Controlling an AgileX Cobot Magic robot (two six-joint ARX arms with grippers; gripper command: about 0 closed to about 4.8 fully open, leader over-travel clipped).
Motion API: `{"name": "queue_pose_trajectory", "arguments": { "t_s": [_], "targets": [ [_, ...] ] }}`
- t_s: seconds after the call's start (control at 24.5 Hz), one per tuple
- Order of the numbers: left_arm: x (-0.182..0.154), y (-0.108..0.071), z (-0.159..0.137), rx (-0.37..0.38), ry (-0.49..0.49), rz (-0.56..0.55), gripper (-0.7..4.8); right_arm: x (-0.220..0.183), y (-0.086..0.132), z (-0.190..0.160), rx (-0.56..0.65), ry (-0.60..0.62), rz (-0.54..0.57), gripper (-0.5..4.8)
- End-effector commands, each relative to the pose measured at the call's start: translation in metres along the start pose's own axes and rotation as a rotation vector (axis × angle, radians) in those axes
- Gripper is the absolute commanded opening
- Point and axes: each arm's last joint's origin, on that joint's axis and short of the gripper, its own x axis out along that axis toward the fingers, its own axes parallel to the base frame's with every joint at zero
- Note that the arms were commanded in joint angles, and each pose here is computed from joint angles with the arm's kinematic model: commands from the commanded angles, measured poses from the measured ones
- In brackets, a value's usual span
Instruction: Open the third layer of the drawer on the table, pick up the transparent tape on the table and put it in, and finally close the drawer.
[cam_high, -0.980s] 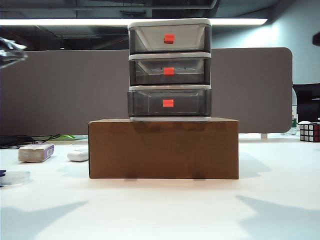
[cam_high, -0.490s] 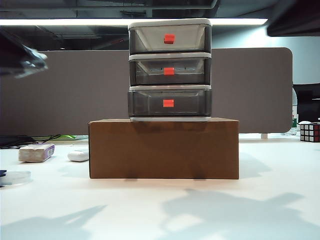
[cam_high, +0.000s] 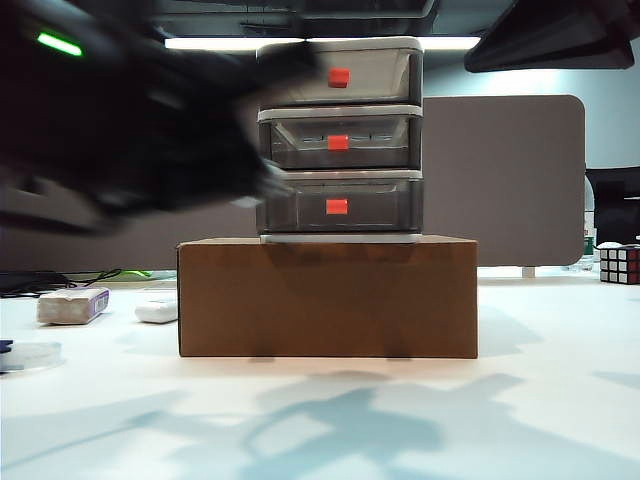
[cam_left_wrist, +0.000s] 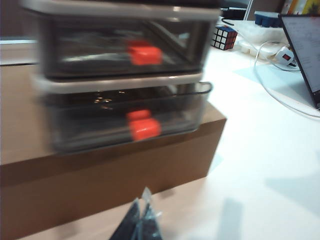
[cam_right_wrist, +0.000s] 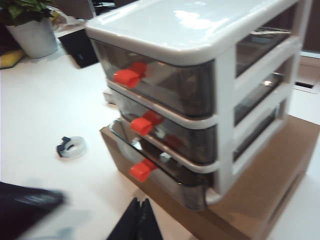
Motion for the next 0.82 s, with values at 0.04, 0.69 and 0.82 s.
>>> {"name": "queue_pose_trajectory", "arguments": {
  "t_s": [0.04, 0.69, 0.82],
  "targets": [
    [0.025, -0.020, -0.005, -0.024, -0.032, -0.004, -0.06, -0.002, 0.002, 0.006, -0.002, -0.041, 0.035, -0.05],
    [0.054, -0.034, -0.002, 0.044, -0.063, 0.152, 2.56, -0.001, 0.003, 0.005, -0.002, -0.026, 0.082, -0.05],
    [0.063, -0.038, -0.005, 0.047, -0.070, 0.227, 2.36, -0.001, 0.003, 0.005, -0.013, -0.028, 0.081, -0.05]
  ]
}}
